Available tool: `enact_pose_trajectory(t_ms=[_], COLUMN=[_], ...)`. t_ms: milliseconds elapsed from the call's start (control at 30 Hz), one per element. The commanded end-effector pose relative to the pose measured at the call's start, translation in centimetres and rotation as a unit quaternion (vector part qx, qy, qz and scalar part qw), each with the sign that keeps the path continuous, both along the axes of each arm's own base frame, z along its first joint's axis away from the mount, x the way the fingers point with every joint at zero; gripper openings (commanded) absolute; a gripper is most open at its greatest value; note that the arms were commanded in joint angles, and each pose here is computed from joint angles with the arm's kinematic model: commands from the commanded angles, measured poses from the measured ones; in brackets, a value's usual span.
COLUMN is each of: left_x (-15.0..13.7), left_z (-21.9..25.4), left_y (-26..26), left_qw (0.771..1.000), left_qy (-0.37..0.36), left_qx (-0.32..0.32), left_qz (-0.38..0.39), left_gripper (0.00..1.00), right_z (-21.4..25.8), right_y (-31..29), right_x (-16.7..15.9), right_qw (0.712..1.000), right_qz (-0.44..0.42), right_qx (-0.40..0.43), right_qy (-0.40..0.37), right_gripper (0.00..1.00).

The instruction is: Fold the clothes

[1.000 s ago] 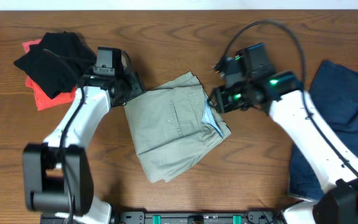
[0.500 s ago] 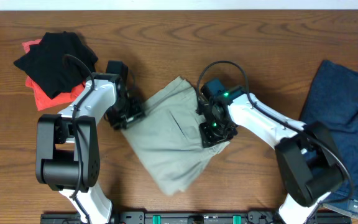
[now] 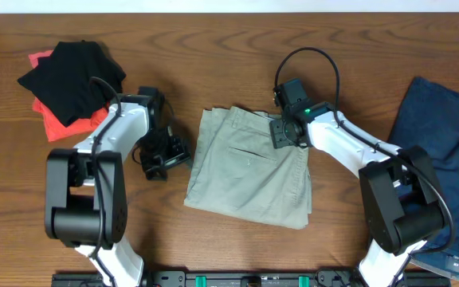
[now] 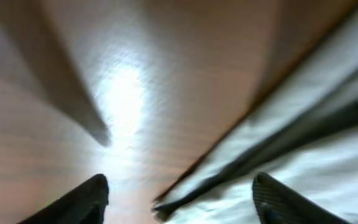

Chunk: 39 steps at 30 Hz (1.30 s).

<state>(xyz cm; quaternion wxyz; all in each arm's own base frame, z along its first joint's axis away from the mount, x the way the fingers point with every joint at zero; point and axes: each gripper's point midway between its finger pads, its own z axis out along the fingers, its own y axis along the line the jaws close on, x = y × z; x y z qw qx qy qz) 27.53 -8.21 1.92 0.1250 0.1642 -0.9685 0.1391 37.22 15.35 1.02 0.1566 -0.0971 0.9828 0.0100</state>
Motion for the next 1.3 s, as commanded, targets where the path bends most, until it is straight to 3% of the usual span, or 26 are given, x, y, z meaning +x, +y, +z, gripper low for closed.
enact_pose_trajectory(t_ms=[0,67,300,500,700,800,867,933,967,1000,1033,1167,1267], left_x=[2.1,3.0,4.4,3.0,0.4,-0.5,-0.8,-0.7,-0.6,-0.3,0.0,2.5,5.6], left_z=[2.1,2.2,0.4,-2.2,-2.9,-2.8,-2.9,-3.2,-3.3,-3.6,-3.8,-3.2,-0.5], left_y=[-1.4,-1.9,-3.1,-5.2,-9.5,-10.8,-11.4,-11.2,-10.9,-10.2,-9.2,-3.5,1.0], left_qw=[0.995,0.992,0.987,0.988,0.972,0.966,0.964,0.965,0.966,0.968,0.973,0.987,0.984], left_qy=[-0.078,-0.098,-0.127,-0.083,-0.053,-0.055,-0.056,-0.059,-0.061,-0.063,-0.062,-0.071,-0.110], left_qx=[-0.053,-0.069,-0.079,-0.102,-0.173,-0.179,-0.177,-0.163,-0.154,-0.133,-0.107,0.029,0.103], left_qz=[-0.030,-0.034,-0.063,-0.082,-0.147,-0.180,-0.192,-0.199,-0.200,-0.202,-0.196,-0.139,-0.099], left_gripper=[0.93,0.98,0.98,0.98,0.99,0.94,0.78,0.51,0.36,0.12,0.06,0.06,0.06], right_z=[-0.6,-0.6,-0.6,-0.7,-0.7,-0.7,-0.7,-0.7,-0.7,-0.7,-0.6,1.2,4.2], right_y=[-0.1,0.0,0.0,-0.1,-0.1,-0.2,-0.2,-0.2,-0.2,-0.2,-0.2,-0.5,-1.0], right_x=[-0.4,-0.5,-0.6,-0.8,-0.8,-0.8,-0.8,-0.9,-0.9,-0.9,-0.9,-0.9,-0.6], right_qw=[1.000,1.000,1.000,1.000,1.000,1.000,1.000,1.000,1.000,1.000,1.000,1.000,1.000], right_qz=[0.008,0.009,0.008,0.008,0.008,0.008,0.008,0.008,0.007,0.007,0.007,0.004,-0.003], right_qx=[-0.017,-0.015,-0.016,-0.018,-0.018,-0.018,-0.019,-0.019,-0.019,-0.019,-0.019,-0.017,-0.006], right_qy=[0.006,0.007,0.009,0.014,0.014,0.014,0.014,0.016,0.016,0.016,0.016,0.007,-0.018], right_gripper=[0.65,0.66,0.67,0.68,0.68,0.68,0.68,0.68,0.68,0.68,0.68,0.70,0.72])
